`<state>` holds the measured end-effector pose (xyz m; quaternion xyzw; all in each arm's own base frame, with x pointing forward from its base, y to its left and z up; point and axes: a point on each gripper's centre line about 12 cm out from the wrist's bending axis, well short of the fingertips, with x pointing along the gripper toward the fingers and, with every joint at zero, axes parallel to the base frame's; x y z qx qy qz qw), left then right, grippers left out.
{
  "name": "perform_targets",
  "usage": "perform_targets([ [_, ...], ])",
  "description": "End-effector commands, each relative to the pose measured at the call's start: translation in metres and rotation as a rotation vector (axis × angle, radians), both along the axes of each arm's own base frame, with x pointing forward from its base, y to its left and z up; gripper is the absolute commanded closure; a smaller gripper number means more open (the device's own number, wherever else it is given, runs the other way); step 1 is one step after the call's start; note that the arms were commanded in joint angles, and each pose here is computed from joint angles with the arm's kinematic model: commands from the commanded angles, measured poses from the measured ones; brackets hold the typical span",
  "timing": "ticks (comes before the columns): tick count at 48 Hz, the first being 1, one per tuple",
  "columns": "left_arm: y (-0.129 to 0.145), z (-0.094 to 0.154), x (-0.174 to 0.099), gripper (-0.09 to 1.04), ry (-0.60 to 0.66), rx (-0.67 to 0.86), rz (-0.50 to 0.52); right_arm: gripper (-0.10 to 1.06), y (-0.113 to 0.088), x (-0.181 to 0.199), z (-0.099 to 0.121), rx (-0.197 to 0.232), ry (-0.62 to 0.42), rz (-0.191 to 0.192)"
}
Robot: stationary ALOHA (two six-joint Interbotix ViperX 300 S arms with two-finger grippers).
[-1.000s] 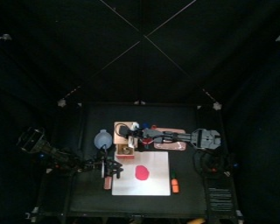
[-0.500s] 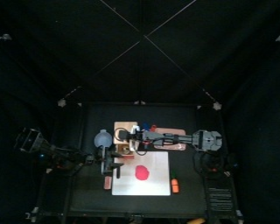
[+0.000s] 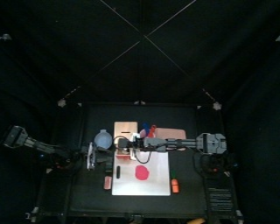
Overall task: Get the cutter from the drawer then cut the dough then place the extra dough in the bowl
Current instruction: Place the cutter on the board
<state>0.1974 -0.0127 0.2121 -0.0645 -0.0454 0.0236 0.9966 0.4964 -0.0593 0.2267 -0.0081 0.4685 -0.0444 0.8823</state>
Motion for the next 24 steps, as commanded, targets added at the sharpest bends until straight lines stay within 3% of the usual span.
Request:
perform_targets([
  [1,0.003,0.001,0.002,0.12,0.01,0.0,0.011,0.28,-0.002,0.007,0.017,-0.004,-0.05,-0.002],
  [24,0.006,-0.01,0.002,0.12,0.098,-0.015,0.021,0.28,-0.012,0.023,-0.012,-0.009,-0.002,-0.014],
])
